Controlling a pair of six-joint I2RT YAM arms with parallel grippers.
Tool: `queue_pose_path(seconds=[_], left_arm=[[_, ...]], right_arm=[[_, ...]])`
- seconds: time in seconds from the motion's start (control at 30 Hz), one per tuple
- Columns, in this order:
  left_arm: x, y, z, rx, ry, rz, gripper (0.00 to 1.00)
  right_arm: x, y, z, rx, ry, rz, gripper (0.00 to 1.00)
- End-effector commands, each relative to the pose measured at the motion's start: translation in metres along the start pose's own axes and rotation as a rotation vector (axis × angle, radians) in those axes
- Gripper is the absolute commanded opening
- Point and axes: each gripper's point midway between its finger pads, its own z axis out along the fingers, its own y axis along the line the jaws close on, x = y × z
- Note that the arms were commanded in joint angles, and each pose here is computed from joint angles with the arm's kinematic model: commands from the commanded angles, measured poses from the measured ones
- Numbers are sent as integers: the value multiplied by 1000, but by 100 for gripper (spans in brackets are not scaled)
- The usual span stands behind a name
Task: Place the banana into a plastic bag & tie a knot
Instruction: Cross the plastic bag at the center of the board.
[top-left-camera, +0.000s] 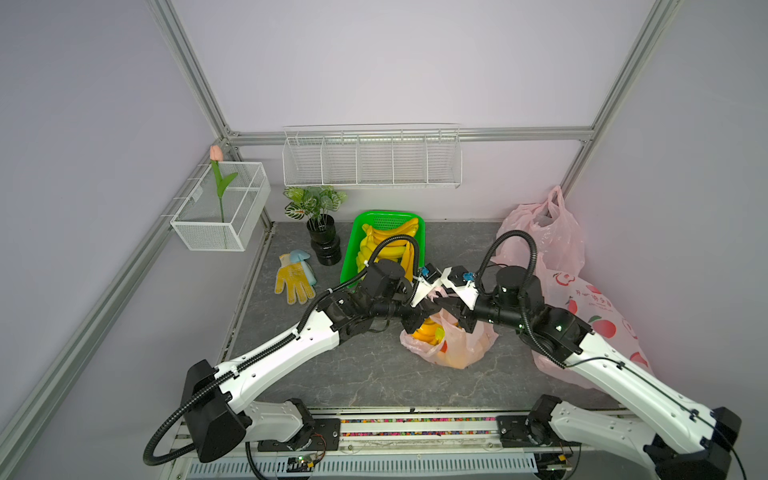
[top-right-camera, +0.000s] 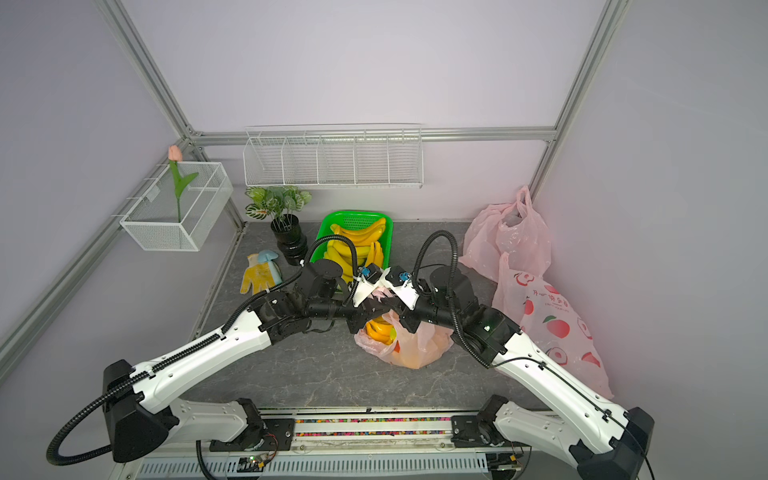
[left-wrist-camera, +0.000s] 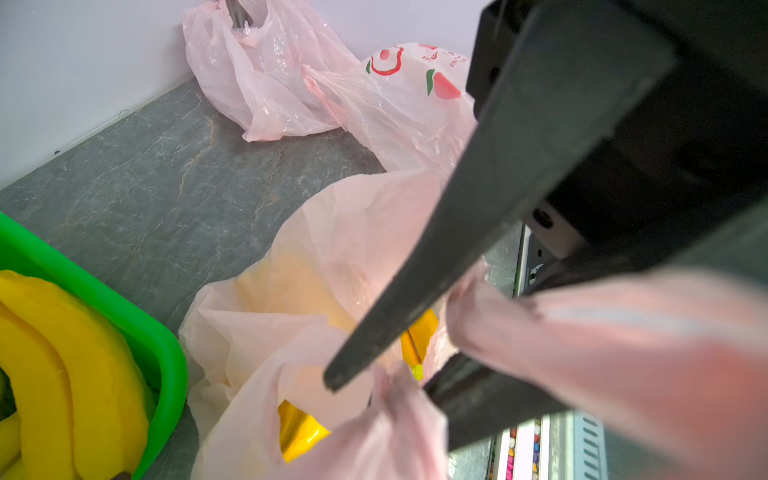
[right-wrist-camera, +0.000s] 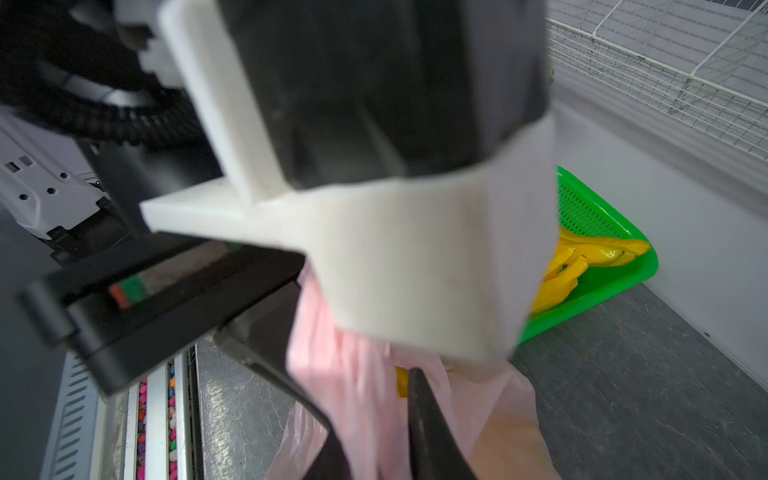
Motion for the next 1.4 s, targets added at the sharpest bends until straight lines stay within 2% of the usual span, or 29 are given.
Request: queue_pose_path(seconds=[0.0, 0.13, 0.33, 0.43, 0.67, 0.8, 0.97, 1.07, 1.2, 1.37], left_arm=[[-29, 8, -1, -35, -91, 24, 0], [-27, 12, 0, -41, -78, 17, 0], [-27, 14, 3, -40, -73, 6, 0], [-28, 18, 1, -39, -79, -10, 0], [-28, 23, 1, -42, -76, -25, 0], [-27, 20, 1, -26, -74, -20, 0], [-25, 10, 4, 39, -72, 9, 0], [-23, -2, 4, 106, -59, 34, 0], [-19, -14, 1, 165, -58, 63, 3], [-18, -13, -3, 146, -66, 80, 11]], right_arm=[[-2, 8, -7, -21, -25, 13, 27], [-7, 2, -16, 19, -43, 28, 31], [-11, 5, -16, 3, -55, 34, 17], [-8, 10, -16, -17, -58, 27, 16], [-7, 8, -24, 15, -78, 26, 28], [-11, 8, -26, 12, -88, 26, 28], [-14, 10, -20, -8, -90, 29, 12], [-15, 10, -14, -18, -81, 20, 7], [-15, 11, -7, -24, -58, -7, 7], [-15, 17, -10, -51, -63, -14, 7]])
